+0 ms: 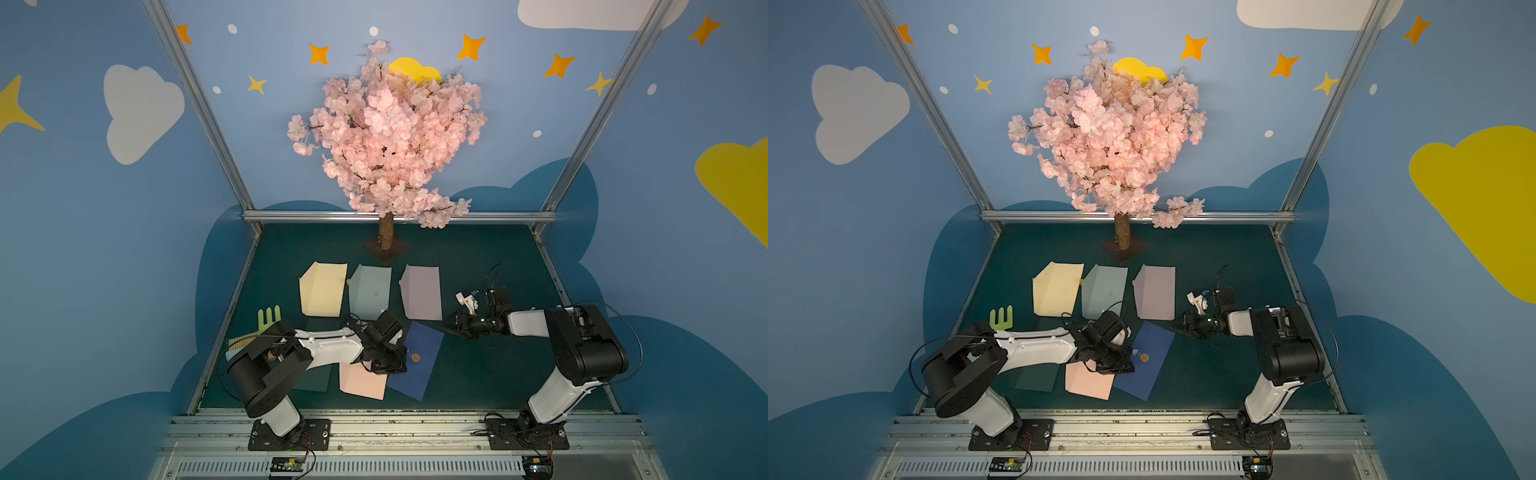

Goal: Open the envelope
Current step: Pick up the envelope from the center of the board.

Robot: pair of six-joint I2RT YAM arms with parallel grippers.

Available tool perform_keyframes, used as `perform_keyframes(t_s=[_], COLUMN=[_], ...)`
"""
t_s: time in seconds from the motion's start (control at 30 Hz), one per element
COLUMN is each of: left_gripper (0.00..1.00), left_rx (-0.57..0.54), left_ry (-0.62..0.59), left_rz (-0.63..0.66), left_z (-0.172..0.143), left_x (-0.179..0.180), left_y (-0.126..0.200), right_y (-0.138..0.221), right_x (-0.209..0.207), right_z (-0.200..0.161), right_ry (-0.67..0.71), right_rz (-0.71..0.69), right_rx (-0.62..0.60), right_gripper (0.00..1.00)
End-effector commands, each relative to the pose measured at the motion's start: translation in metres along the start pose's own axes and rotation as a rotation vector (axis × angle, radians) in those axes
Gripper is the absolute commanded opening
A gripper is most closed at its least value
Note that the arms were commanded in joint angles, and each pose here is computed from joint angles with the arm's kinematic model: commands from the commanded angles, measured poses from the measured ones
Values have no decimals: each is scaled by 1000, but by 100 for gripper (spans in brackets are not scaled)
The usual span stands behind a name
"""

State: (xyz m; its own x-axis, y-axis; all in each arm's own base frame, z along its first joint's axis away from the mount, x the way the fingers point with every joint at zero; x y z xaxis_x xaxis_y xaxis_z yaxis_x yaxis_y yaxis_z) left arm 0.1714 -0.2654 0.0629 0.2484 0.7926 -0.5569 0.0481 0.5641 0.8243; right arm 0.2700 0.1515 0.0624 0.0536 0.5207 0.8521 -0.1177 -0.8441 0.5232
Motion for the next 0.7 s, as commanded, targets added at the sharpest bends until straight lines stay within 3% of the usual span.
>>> perform_keyframes(t_s=[0.0,0.67], left_gripper=[3,3], left_rx=[84,108], left_ry=[58,79], left_rz=[107,91], left_z=[-21,-22], left_x=[30,35], left_y=[-13,-23], right_y=[-5,-13], right_x=[-12,14], right_z=[-17,-30], right_ry=[-36,-59], right_rz=[-45,109], right_rx=[34,64], right_gripper=[47,48])
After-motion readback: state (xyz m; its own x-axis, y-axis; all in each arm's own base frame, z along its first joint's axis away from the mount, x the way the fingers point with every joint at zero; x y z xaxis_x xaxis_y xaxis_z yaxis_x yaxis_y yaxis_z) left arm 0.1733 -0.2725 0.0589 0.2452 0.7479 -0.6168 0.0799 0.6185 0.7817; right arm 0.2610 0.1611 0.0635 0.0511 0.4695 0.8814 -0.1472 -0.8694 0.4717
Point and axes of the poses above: each gripper's point midway between its finger pads, its own y axis back along the fingers, its own x axis along the line the jaws close on, z = x × y, the point moved 6 cm from there along y, back along the fingers, and after that the axes turned 10 degrees about -y, right-handed, at the moved point
